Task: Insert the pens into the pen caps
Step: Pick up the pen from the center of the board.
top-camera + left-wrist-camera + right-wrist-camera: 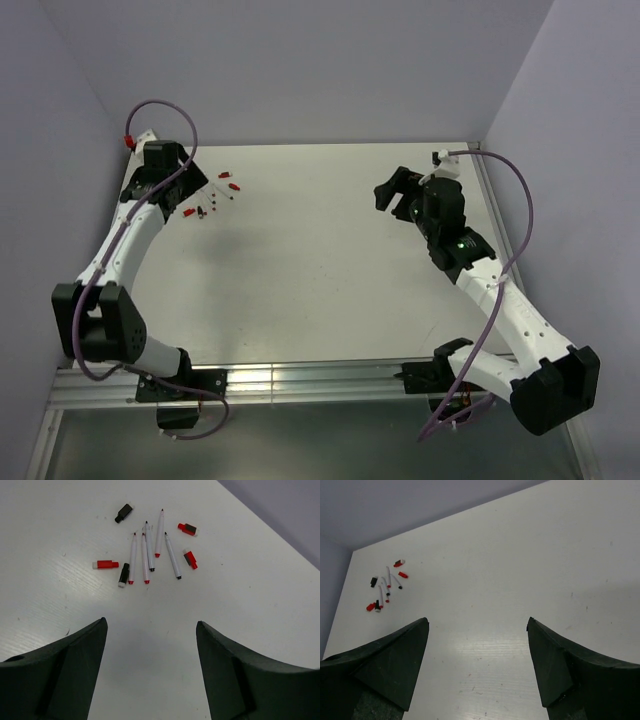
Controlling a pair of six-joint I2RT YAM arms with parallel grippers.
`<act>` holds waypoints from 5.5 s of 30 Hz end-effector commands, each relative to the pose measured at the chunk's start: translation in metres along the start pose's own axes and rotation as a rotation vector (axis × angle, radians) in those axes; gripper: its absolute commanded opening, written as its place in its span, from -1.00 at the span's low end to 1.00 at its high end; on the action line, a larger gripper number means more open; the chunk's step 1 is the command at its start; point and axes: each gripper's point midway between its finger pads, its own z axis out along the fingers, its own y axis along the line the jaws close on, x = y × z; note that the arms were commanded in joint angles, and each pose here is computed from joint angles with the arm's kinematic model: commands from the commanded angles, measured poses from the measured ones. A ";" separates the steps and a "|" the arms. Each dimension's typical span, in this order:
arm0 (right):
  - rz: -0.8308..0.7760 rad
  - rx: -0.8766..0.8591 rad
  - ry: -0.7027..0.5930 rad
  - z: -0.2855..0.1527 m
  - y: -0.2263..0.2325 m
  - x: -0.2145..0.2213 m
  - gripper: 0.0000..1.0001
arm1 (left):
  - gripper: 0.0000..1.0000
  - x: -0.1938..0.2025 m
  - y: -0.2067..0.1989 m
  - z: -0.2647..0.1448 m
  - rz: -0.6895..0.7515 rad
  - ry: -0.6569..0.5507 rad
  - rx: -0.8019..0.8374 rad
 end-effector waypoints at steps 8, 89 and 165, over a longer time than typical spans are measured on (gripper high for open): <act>0.004 -0.070 0.005 0.014 0.022 -0.016 0.69 | 0.23 0.003 -0.031 0.077 0.021 0.070 -0.016; -0.024 -0.150 0.078 0.001 0.030 -0.005 0.62 | -0.33 0.078 -0.032 0.225 -0.072 0.122 -0.294; 0.229 -0.825 0.367 -0.032 0.156 0.051 0.00 | -0.99 0.088 -0.218 -0.180 -0.197 0.128 1.073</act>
